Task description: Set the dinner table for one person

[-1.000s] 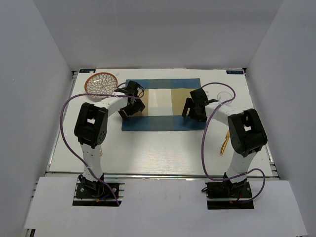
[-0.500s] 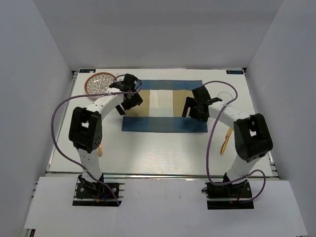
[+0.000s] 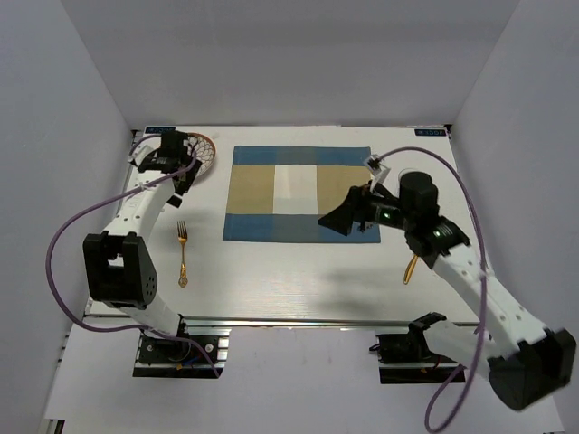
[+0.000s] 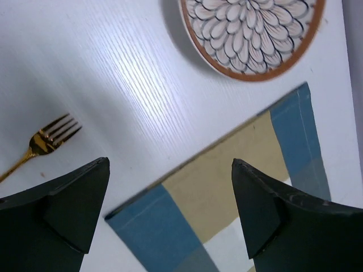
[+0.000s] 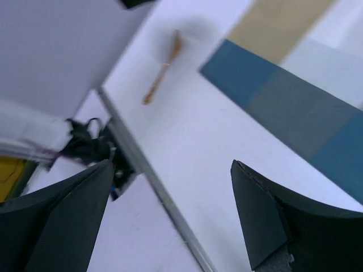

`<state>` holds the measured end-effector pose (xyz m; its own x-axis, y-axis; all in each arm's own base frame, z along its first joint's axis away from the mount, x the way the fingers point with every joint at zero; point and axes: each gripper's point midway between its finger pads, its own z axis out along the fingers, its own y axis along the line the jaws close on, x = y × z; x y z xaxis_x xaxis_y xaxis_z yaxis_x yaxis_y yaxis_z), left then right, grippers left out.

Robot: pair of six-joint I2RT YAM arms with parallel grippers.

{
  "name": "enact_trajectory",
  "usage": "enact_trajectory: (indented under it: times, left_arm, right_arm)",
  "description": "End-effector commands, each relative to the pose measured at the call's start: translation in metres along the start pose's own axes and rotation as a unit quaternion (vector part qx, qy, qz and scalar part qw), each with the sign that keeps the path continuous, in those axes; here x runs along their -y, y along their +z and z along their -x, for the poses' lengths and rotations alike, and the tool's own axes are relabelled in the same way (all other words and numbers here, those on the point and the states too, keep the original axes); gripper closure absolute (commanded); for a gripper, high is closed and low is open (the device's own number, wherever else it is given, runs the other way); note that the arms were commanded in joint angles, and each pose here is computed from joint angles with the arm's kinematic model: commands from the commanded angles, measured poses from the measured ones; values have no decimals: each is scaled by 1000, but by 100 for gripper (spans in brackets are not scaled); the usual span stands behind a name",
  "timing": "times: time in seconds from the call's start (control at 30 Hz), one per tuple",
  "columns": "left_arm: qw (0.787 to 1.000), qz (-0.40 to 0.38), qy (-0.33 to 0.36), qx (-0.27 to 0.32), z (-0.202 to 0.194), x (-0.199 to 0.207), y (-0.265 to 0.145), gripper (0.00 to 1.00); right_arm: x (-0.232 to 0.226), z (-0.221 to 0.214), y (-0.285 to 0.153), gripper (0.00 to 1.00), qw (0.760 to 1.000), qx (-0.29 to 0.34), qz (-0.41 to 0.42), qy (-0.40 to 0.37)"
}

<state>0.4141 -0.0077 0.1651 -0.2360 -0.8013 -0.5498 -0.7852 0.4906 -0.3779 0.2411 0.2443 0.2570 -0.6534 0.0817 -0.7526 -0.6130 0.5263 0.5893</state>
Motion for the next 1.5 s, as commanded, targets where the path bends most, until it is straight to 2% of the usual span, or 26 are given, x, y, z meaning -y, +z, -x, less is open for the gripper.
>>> enact_trajectory:
  times: [0.0, 0.07, 0.2, 0.33, 0.57, 0.73, 0.83, 0.87, 0.93, 0.97, 1.0, 1.1, 1.17, 1.2, 1.3, 1.37, 1.47]
  left_arm:
    - [997, -34, -65, 7, 22, 7, 20, 2]
    - [997, -21, -73, -18, 19, 3, 45, 2]
    - [994, -34, -91, -56, 26, 10, 81, 2]
    - [989, -101, -98, -38, 38, 26, 103, 2]
    - [985, -131, -94, -57, 30, 30, 143, 2]
    - [989, -84, -91, -77, 16, 15, 180, 9]
    - [989, -79, -93, -78, 11, 12, 191, 27]
    - [990, -80, -92, -77, 12, 15, 194, 44]
    - [990, -70, -94, -81, 16, 16, 204, 72]
    - [990, -64, -94, -85, 16, 17, 206, 100]
    - [990, -59, -94, -90, 16, 18, 208, 100]
    - [988, -75, -99, -91, 24, 29, 198, 100]
    - [977, -177, -104, -56, 55, 70, 163, 100]
    - [961, -254, -100, -40, 65, 94, 146, 100]
    - [917, -389, -79, -30, 90, 141, 81, 100]
    - [888, -454, -54, -34, 95, 166, 43, 100]
    - [855, -515, -16, -62, 84, 194, -1, 100]
  right_arm:
    - [-61, -11, -36, 11, 991, 9, 126, -32]
    - [-92, -15, -67, 11, 984, 31, 168, -42]
    - [-125, -30, -106, 11, 971, 48, 223, -66]
    - [-140, -40, -132, 11, 969, 45, 226, -90]
    - [-140, -62, -143, 11, 967, 48, 238, -80]
    - [-131, -67, -138, 11, 971, 43, 224, -74]
    - [-130, -66, -137, 11, 971, 40, 221, -77]
    - [-131, -65, -137, 11, 971, 40, 222, -78]
    - [-130, -64, -136, 11, 972, 40, 219, -77]
    - [-128, -64, -135, 11, 973, 41, 216, -74]
    - [-127, -64, -135, 11, 974, 41, 212, -72]
    - [-127, -60, -137, 11, 975, 53, 199, -78]
    - [-125, -60, -138, 11, 977, 59, 188, -79]
    - [-124, -60, -139, 11, 977, 60, 185, -81]
    - [-119, -62, -137, 11, 980, 59, 176, -76]
    - [-116, -63, -135, 11, 981, 58, 173, -72]
    - [-112, -66, -133, 11, 983, 56, 166, -62]
